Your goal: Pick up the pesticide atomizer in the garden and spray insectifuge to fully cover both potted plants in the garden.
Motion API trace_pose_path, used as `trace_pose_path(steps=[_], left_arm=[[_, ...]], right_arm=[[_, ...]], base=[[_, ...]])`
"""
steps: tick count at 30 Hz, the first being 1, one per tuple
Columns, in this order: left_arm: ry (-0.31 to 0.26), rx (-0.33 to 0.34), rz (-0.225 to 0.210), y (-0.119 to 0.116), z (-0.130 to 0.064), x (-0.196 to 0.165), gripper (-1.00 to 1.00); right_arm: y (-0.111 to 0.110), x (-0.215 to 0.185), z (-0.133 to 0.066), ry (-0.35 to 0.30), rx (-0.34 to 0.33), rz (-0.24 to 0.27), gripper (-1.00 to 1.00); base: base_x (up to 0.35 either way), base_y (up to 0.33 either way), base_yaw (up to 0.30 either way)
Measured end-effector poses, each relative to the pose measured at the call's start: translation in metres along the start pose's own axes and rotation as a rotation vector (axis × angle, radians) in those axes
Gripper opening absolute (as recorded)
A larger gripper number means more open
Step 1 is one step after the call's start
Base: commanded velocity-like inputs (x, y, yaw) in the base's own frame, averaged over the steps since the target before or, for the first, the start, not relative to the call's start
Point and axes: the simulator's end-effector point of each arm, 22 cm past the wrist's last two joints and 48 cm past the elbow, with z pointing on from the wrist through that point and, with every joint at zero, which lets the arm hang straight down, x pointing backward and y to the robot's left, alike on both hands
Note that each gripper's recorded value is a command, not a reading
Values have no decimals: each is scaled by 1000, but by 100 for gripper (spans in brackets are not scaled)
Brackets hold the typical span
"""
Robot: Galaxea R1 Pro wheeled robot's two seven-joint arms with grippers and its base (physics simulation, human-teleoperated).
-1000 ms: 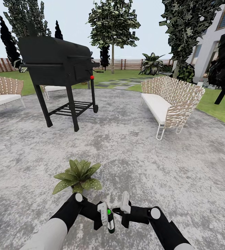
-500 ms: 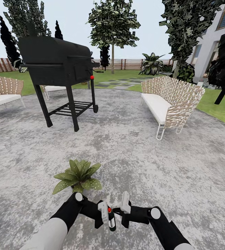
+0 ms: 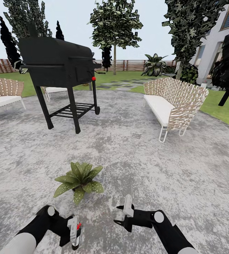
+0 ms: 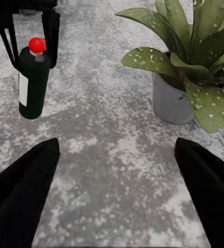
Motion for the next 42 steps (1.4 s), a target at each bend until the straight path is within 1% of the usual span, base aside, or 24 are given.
trace_pose_path(steps=[4,5,7,8,10,12,13,14,15,16,17,18,19,21,22,25,27,29,30,31,32,33,35,42], left_arm=[[38,-3,-25,-6,-7,35,-100],[44,-22,-40,-3,-10,44,-100],[40,-106,-67,14,-13,51,-100],[31,-166,-94,23,-10,55,-100],[5,-265,-176,27,6,65,-100],[-39,-394,-300,32,27,69,-100],[-53,-438,-346,33,33,70,-100],[-65,-498,-406,34,39,72,-100],[-72,-538,-448,36,41,74,-100],[-84,-600,-513,39,41,78,-100],[-97,-638,-560,42,41,79,-100],[-126,-686,-638,46,40,78,-100],[-149,-725,-725,43,41,82,-100],[-163,-759,-802,39,41,90,-100],[-165,-767,-828,37,42,93,-100],[-155,-757,-837,29,46,97,-100],[-142,-746,-848,17,52,104,-100],[-145,-762,-885,13,50,114,-100],[-149,-767,-899,13,49,115,-100],[-178,-794,-944,15,43,122,-100],[-233,-835,-958,10,39,127,-100],[-266,-860,-955,6,36,128,-100],[-288,-882,-954,-1,35,132,-100],[-289,-884,-957,-3,36,133,-100]], right_arm=[[0,5,-2,8,3,7,100],[1,12,-4,19,1,18,100],[1,43,-16,68,14,52,100],[-3,68,-28,111,50,80,100],[-10,121,-51,201,148,150,100],[2,190,-77,332,283,258,100],[8,212,-87,378,335,289,100],[14,237,-102,436,412,314,100],[17,250,-112,466,467,324,100],[10,258,-125,480,563,314,100],[3,259,-132,475,630,304,100],[-13,257,-146,450,757,312,100],[-27,253,-159,424,906,336,100],[-33,247,-162,404,992,364,100],[-34,246,-163,397,1017,373,100],[-34,243,-161,391,1031,380,100],[-35,243,-162,390,1041,387,100],[-38,257,-186,386,1167,515,100],[-38,260,-192,386,1193,543,100],[-39,267,-205,390,1239,585,100],[-38,270,-207,393,1246,595,100],[-36,271,-207,396,1247,600,100],[-27,277,-211,411,1250,609,100],[-23,278,-210,414,1247,614,100]], base=[[0,0,0],[0,0,0],[0,0,0],[0,0,0],[0,0,0],[0,0,0],[0,0,0],[0,0,0],[0,0,0],[0,0,0],[0,0,0],[0,0,0],[0,0,0],[0,0,0],[0,0,0],[0,0,0],[0,0,0],[0,0,0],[0,0,5],[0,0,128],[0,0,195],[0,0,222],[-280,18,274],[-304,168,279]])
